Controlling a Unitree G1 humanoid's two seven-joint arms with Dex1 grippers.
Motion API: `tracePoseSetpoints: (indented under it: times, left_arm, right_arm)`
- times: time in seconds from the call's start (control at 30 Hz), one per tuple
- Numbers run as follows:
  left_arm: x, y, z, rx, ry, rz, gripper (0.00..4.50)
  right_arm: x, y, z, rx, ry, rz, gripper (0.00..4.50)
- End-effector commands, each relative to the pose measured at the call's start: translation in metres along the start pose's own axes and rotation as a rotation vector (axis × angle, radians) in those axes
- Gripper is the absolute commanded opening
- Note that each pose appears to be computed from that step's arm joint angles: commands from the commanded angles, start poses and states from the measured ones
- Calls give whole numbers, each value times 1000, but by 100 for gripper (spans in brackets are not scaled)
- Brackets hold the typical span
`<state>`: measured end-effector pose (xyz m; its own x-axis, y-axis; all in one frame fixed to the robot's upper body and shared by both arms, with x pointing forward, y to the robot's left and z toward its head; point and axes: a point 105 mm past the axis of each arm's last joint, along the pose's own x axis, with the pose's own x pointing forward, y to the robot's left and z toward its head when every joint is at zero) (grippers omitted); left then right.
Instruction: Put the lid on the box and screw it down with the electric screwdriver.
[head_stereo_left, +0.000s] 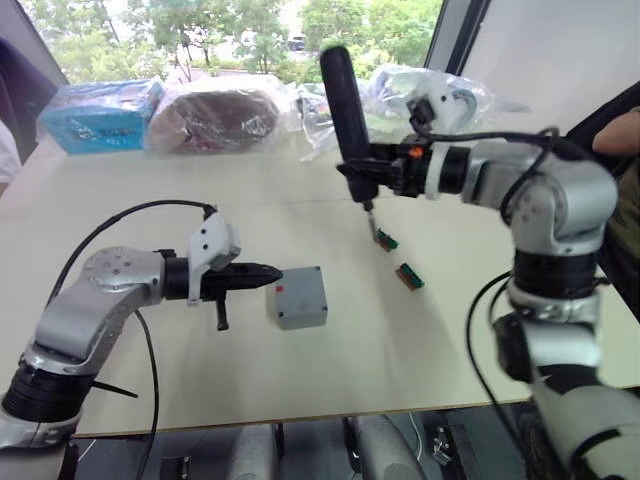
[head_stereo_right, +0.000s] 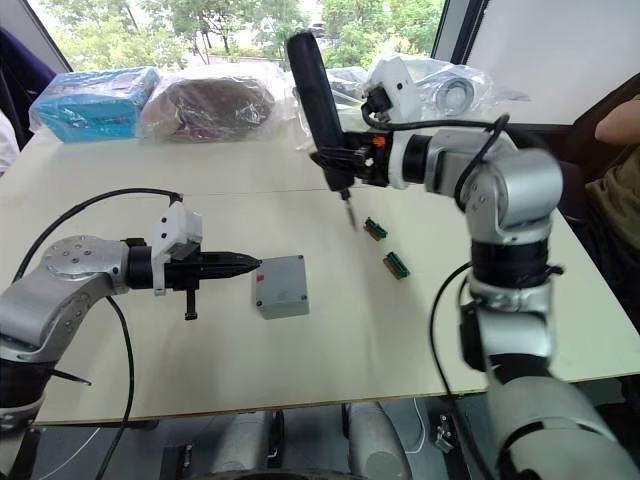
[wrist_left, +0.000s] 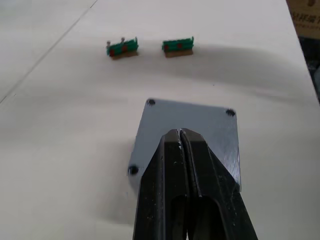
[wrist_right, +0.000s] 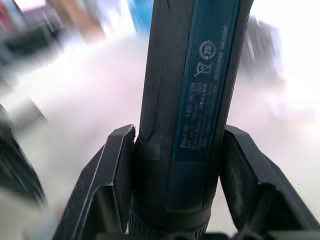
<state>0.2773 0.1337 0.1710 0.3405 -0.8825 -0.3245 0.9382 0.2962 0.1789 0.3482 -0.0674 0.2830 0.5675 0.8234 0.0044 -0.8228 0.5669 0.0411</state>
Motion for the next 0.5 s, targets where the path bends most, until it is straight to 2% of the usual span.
tracePoseSetpoints:
  times: [0.03,0.17,0.37,0.5]
  left_arm:
    - [-1,-1,-2,22,23,-7,0]
    - [2,-3,-7,3,30,-18,0]
    - [14,-4,-10,-15,26,-24,0]
    - [21,-2,-9,-32,14,-18,0]
  right_arm:
    - [-10,30,35,-74,-377,7,189]
    - [-5,42,16,-28,-471,-14,189]
    - [4,53,-21,-111,-442,2,189]
    - [5,55,-34,-134,-435,-5,189]
